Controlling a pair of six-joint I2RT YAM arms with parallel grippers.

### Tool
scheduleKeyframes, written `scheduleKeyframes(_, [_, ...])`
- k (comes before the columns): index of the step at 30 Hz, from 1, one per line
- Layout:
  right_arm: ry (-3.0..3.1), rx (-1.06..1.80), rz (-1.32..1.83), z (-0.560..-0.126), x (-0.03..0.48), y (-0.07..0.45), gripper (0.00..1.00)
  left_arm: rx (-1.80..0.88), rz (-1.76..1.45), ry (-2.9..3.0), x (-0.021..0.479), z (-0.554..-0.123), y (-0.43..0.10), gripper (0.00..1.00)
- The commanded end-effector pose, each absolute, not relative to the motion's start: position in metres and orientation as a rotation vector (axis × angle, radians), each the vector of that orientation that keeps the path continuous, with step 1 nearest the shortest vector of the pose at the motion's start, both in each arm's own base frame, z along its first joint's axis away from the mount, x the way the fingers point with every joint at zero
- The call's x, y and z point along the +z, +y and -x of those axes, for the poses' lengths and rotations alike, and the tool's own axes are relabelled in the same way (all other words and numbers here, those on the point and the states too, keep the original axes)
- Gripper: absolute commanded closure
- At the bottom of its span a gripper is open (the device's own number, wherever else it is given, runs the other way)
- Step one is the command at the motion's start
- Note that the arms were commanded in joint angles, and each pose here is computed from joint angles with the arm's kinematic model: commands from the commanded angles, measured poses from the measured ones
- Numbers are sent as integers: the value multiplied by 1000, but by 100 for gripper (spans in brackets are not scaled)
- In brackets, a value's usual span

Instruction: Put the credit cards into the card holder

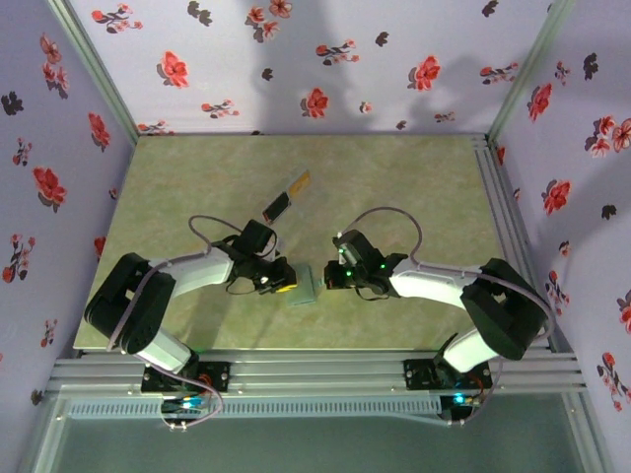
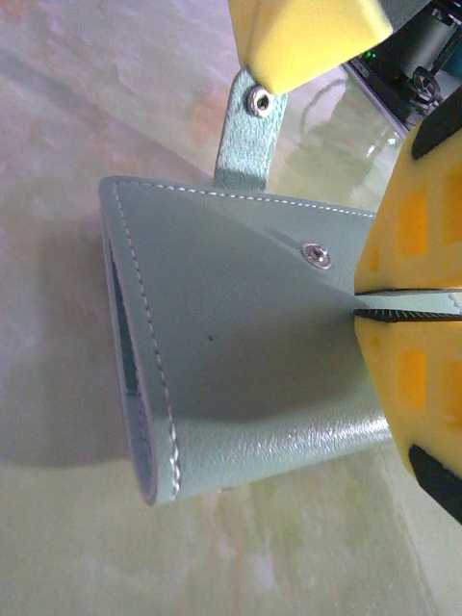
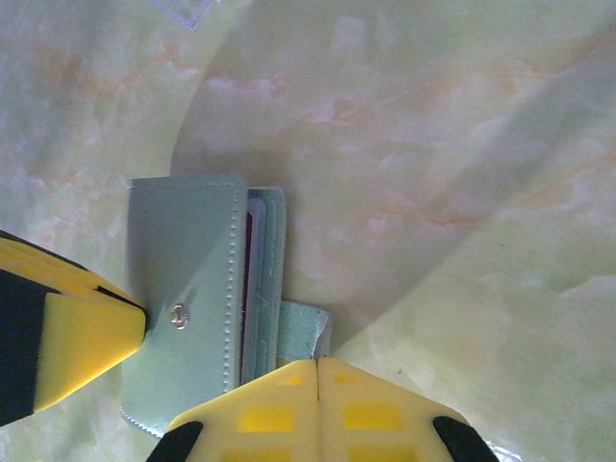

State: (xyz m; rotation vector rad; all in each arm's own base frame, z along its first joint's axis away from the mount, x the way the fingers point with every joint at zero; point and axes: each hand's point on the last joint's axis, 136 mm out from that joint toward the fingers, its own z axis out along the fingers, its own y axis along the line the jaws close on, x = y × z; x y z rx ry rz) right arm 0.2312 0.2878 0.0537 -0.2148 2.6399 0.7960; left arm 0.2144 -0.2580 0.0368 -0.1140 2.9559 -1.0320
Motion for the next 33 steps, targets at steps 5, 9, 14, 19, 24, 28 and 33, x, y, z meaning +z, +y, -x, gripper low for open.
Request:
scheduleKeyframes(5, [2609,933,236,-232,69,307,100,-977,99,3007,19,-206,-249,85])
scheduleKeyframes(9, [2603,1006,244,-234,72,321,100,-978,108,3020,16,-206,-250,86])
scheduleKeyframes(14, [2618,1091,266,-233,70,340,100,-992,113,3003,17,-208,-251,86])
scheduleKeyframes(19, [2638,1136,289,-230,66,351,100,-1013,125,2984,18,-210,-253,86])
scheduleKeyframes(24, [2662,1136,291,-228,60,354,100,-1009,120,2992,17,-210,-252,86])
scheduleKeyframes(28, [2689,1115,311,-225,51,355,100,-1013,125,2987,16,-210,-252,86])
scheduleKeyframes(33, [2715,1072,326,-224,43,353,100,-1019,131,2987,16,-209,-251,86])
